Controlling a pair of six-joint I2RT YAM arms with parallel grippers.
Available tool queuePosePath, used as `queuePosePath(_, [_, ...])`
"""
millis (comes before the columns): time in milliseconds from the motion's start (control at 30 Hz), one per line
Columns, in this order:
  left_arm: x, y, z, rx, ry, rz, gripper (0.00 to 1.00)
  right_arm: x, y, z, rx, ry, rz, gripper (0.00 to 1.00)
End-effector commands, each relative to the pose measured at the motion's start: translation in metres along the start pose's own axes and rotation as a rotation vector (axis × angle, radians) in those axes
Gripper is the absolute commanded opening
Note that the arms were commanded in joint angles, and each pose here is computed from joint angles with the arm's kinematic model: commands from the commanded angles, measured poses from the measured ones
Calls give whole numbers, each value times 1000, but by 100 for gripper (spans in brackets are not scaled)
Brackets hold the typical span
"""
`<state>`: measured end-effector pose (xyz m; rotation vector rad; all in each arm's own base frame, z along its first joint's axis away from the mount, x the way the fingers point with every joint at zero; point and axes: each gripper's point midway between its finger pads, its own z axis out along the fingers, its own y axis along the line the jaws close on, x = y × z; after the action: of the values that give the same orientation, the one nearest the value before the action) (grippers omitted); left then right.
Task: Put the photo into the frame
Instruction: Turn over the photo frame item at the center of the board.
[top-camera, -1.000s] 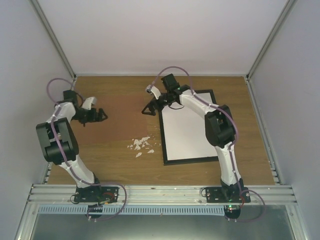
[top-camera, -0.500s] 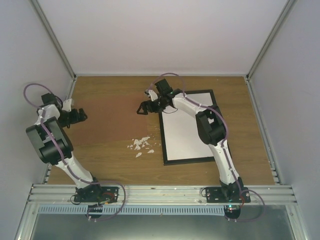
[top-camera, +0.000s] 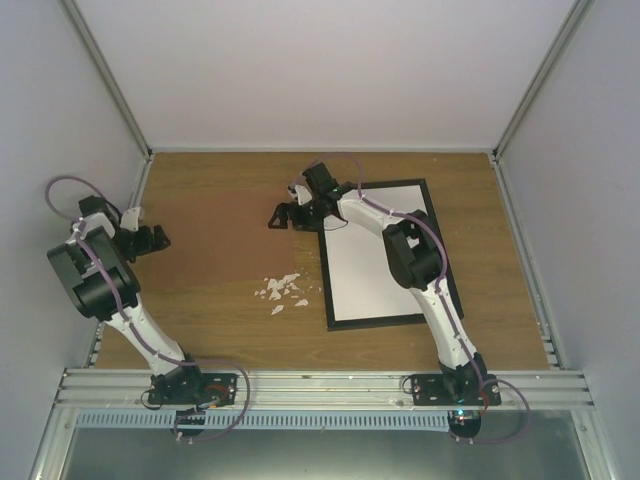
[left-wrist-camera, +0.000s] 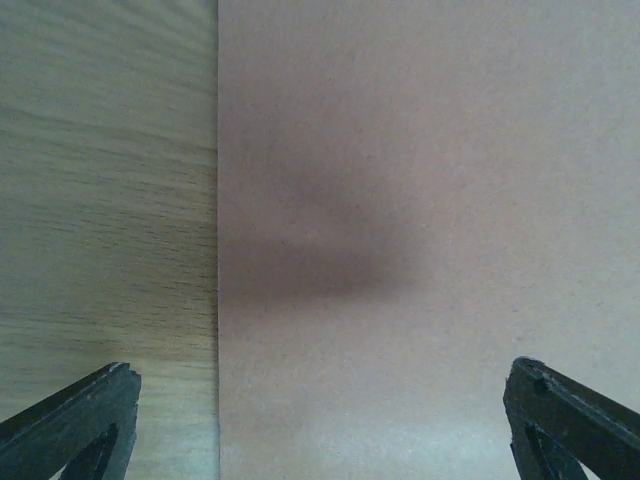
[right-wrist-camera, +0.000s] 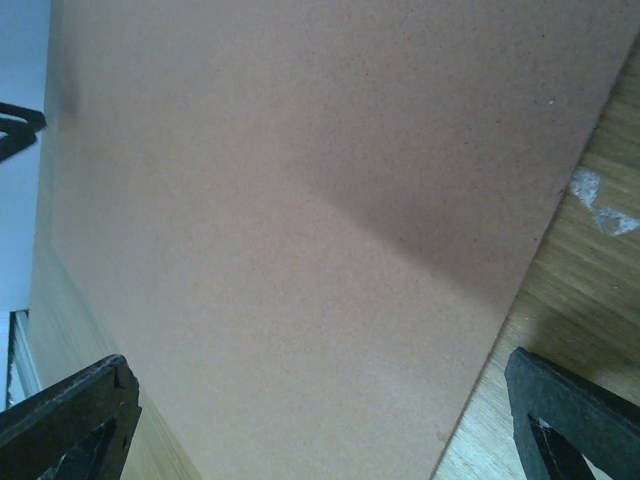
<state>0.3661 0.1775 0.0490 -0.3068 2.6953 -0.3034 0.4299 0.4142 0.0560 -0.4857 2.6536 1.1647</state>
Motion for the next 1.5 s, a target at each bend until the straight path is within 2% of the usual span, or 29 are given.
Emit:
queuePosePath(0, [-3,9,8,-12,-16,36,99,19,-20,23,37,57,126,100])
queuePosePath(167, [11,11,25,-2,19,50,98,30,-30,33,91,65,196,100])
queuePosePath(333, [28,-2,45,72,67,56,92,42,-27,43,66,101,210,100])
queuePosePath(700, [52,-20,59,121,117,88,85,14,21,26,-100,41,96,99])
queuePosePath(967, [53,-31,62,157,121,94,82,-9,61,-4,-192,-70,-27,100])
queuePosePath(1467, [53,-55,62,218,116,136,77,-15,90,-31,-270,-141,-133,100])
